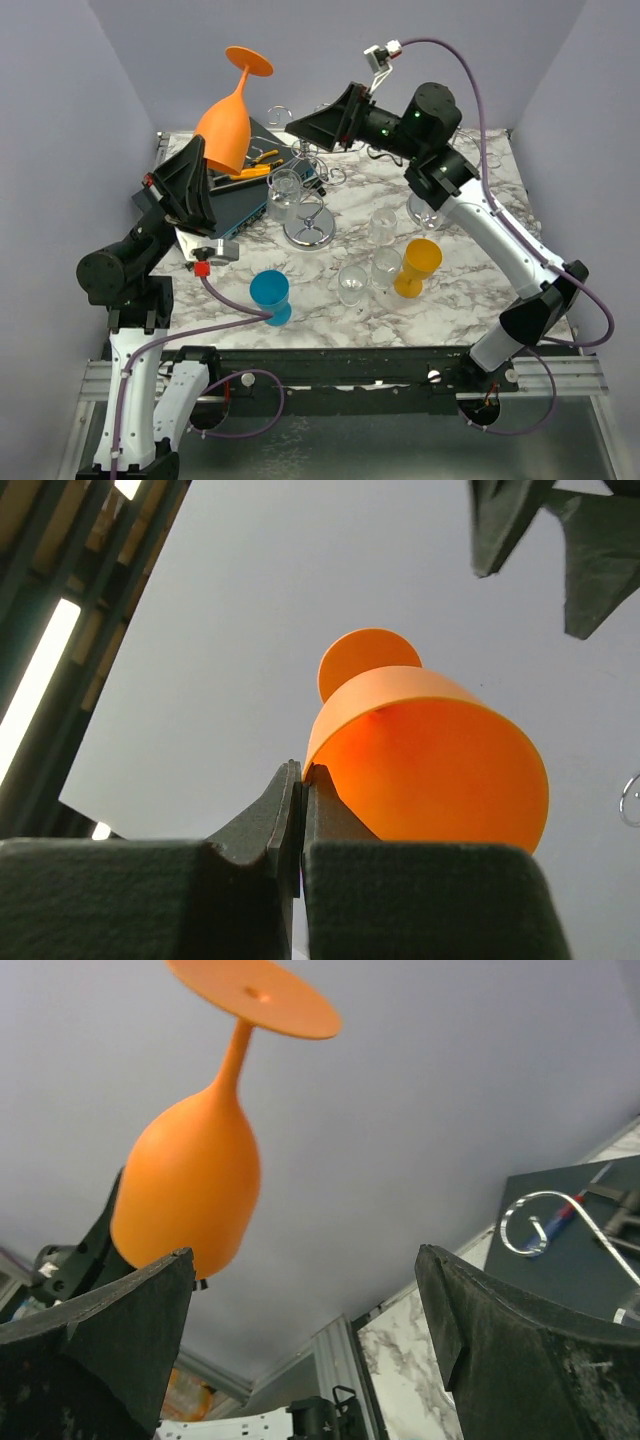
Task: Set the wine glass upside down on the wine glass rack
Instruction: Turn the wine glass upside down at the wine rack.
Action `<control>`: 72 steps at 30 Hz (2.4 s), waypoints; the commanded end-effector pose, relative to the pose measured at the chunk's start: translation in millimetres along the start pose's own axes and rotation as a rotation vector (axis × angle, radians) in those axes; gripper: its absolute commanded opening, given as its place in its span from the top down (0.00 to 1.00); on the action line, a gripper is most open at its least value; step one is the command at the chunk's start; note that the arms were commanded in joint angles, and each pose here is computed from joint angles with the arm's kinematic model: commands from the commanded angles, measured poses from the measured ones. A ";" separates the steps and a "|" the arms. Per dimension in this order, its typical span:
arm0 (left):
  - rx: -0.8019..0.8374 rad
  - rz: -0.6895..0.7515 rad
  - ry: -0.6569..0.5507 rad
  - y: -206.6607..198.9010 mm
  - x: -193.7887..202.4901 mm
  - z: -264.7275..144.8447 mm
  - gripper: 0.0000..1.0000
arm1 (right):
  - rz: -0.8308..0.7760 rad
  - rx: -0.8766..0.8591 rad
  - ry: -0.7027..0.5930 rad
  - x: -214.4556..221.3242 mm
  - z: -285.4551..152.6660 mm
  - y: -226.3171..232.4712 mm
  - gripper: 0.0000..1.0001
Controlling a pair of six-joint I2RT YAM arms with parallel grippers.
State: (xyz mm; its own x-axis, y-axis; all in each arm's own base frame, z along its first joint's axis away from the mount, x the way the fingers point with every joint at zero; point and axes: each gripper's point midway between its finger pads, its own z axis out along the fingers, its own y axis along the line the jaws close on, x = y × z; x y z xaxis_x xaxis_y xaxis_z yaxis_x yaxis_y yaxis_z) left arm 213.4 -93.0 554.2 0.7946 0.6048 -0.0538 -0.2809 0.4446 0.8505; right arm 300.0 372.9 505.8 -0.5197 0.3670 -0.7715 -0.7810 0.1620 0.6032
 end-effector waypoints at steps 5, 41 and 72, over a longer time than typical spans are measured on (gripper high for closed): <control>0.057 0.219 -0.084 -19.3 -4.0 1.1 1.00 | -0.035 -0.269 -0.020 20.0 19.2 62.7 0.00; 0.130 0.278 -0.195 -54.3 -25.4 -15.2 0.83 | -0.019 -0.232 -0.301 -18.8 78.8 51.9 0.89; 0.237 -0.117 -0.008 -30.7 -14.7 -5.5 0.10 | -0.495 0.090 0.235 45.2 -20.8 27.8 1.00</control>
State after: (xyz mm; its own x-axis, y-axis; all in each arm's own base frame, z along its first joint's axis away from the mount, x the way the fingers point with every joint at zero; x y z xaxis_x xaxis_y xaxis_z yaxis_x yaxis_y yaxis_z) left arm 192.3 -108.9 531.0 0.8040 0.5946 0.0041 -0.2138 0.2827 0.9351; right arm 252.8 360.7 561.1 -0.0276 0.2209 -0.9749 -0.9123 0.3932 0.1150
